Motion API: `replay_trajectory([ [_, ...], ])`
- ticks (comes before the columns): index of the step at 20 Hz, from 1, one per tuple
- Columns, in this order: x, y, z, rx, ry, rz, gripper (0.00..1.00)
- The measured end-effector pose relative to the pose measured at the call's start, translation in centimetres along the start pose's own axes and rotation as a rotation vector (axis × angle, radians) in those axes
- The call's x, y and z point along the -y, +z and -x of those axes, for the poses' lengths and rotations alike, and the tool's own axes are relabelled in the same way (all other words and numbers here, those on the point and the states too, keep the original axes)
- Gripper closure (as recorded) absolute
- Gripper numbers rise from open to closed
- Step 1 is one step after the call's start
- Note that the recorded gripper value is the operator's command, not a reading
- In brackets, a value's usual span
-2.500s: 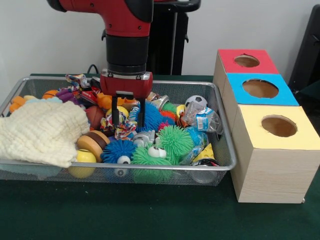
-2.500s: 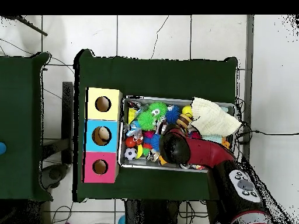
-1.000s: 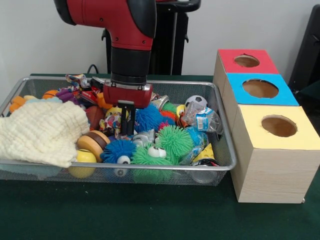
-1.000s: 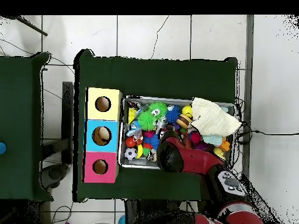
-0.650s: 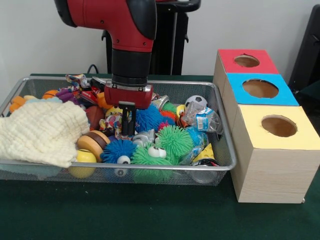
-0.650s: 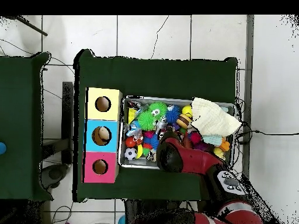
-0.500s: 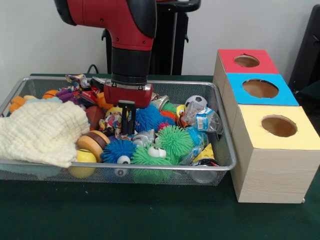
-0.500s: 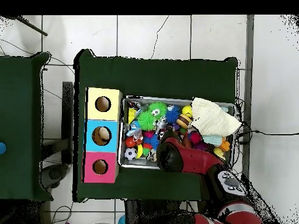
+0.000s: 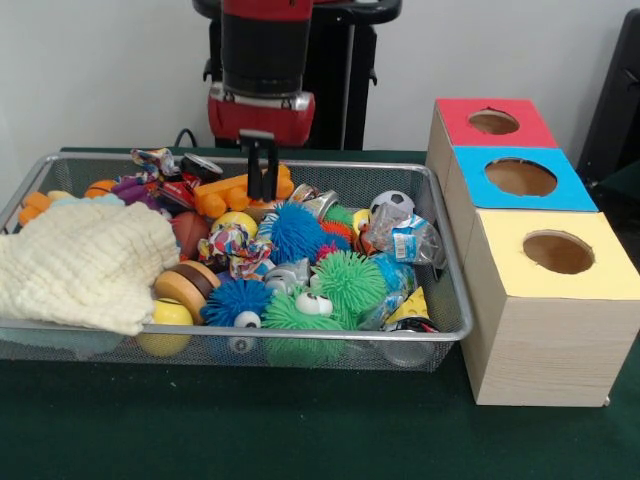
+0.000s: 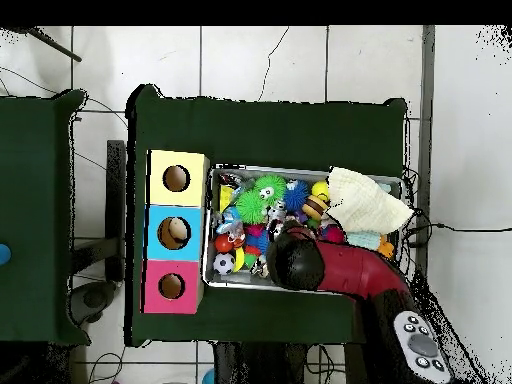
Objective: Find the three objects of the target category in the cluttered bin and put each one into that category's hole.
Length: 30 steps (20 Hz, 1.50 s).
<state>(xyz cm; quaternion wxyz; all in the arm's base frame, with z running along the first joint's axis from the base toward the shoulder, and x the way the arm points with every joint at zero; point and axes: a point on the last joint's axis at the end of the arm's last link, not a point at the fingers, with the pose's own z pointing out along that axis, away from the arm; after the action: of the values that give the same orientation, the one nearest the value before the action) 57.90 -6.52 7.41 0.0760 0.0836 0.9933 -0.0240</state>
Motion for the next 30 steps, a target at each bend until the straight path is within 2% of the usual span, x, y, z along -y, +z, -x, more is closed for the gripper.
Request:
replay_trajectory([
  [2, 0.1, -1.3, 0.5, -0.017, 0.01, 0.002, 1.0],
  [4, 0.5, -3.9, 1.6, -0.038, 0.034, 0.009, 1.0],
  [8, 1.4, -6.1, 3.1, -0.014, 0.063, 0.018, 1.0],
  [9, 2.0, -6.3, 3.6, 0.013, 0.071, 0.018, 0.0],
  [18, 2.0, -5.9, 4.1, 0.08, 0.064, 0.015, 0.0],
  [24, 1.8, -5.7, 3.3, 0.066, 0.062, 0.018, 0.0],
  [30, 1.1, -5.2, 1.0, 0.023, 0.057, 0.028, 0.0],
])
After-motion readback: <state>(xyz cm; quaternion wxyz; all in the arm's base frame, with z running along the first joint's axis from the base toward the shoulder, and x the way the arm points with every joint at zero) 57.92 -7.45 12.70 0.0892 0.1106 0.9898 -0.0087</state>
